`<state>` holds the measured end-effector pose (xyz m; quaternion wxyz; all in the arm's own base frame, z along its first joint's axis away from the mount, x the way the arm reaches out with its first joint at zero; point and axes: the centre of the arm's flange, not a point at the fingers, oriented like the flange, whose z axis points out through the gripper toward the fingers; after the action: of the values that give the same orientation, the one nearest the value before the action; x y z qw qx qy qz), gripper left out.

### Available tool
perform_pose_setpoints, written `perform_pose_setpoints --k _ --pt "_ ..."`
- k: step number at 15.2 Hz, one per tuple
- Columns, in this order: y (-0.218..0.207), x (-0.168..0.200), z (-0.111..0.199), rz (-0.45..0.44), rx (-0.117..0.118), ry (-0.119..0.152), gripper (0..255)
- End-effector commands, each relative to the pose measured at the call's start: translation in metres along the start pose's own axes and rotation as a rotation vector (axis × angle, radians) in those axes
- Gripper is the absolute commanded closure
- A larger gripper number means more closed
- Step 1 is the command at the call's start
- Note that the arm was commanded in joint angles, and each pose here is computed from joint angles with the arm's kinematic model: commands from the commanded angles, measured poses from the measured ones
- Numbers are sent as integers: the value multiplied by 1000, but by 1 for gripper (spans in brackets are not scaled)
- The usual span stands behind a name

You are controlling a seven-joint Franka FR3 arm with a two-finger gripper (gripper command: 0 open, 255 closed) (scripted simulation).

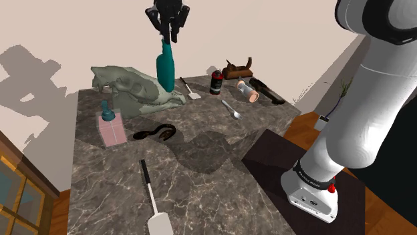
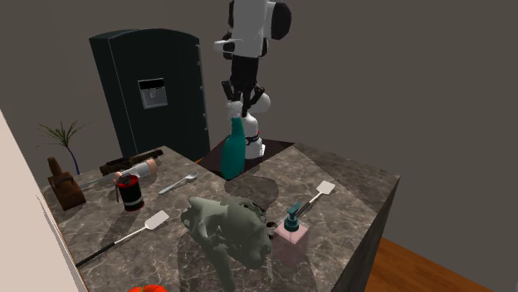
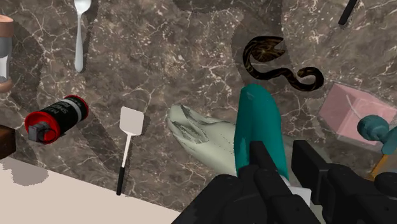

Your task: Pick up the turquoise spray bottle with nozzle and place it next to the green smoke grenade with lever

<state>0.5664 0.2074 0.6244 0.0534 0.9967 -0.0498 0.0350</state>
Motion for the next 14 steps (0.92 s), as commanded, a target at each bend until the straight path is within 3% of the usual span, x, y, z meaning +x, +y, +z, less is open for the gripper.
perform_pose_setpoints --k 1,14 --pt "25 9 -2 -1 0 1 255" --pt "183 73 19 -1 0 1 255"
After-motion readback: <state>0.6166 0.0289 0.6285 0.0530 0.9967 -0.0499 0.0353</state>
